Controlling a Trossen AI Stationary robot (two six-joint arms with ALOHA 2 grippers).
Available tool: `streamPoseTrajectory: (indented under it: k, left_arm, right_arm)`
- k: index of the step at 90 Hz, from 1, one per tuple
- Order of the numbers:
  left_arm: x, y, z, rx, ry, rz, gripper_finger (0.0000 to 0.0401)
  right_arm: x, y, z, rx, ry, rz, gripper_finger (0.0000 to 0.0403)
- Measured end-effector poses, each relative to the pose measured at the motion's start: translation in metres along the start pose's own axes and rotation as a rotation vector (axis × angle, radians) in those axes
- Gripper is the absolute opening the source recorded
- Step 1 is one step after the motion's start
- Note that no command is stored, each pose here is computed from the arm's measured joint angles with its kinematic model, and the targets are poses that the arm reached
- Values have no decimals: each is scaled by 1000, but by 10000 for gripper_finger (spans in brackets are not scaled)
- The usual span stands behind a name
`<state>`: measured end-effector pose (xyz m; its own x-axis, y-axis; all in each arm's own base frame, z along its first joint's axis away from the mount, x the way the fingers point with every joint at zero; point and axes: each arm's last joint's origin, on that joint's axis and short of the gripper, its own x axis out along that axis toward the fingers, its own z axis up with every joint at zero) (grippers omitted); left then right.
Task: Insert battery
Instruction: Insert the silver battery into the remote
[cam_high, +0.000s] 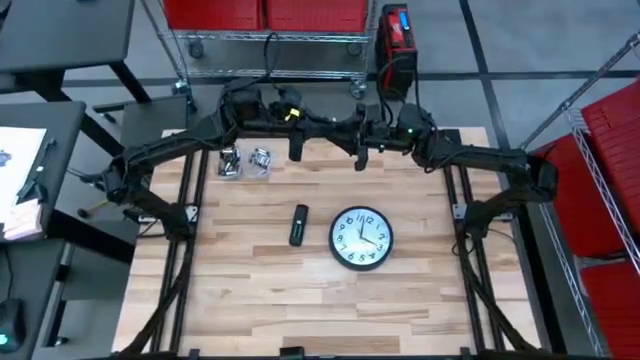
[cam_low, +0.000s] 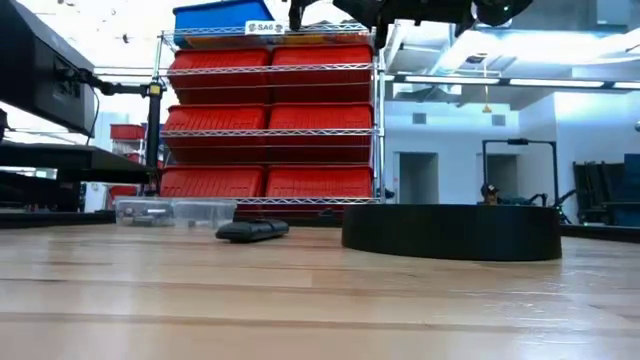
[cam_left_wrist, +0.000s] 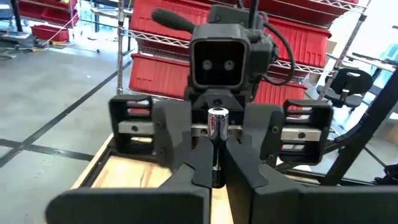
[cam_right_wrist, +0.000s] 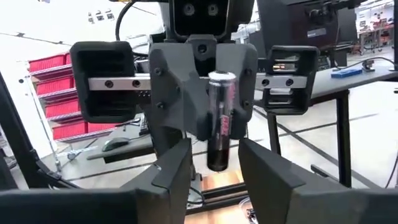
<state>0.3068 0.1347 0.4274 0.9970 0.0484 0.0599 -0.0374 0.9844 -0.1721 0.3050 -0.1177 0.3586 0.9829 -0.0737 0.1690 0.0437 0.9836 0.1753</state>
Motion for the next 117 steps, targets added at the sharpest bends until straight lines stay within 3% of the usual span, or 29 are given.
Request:
streamPoseTrajectory:
  k: [26,44,91,117]
  left_arm:
    - [-1,1,-1,2,18,5,0]
    - [-1,1,-2,6,21,6,0]
    - [-5,6,-12,-36,138,35,32]
    - [-26,11,0,-2,144,88,33]
  right_arm:
    - [0,0,0,-10,-1,0,73]
    - [0,0,-1,-53,8,-2,21]
    - [-1,-3,-13,-48,126,-24,21]
    - [-1,-3,-13,-53,133,-20,21]
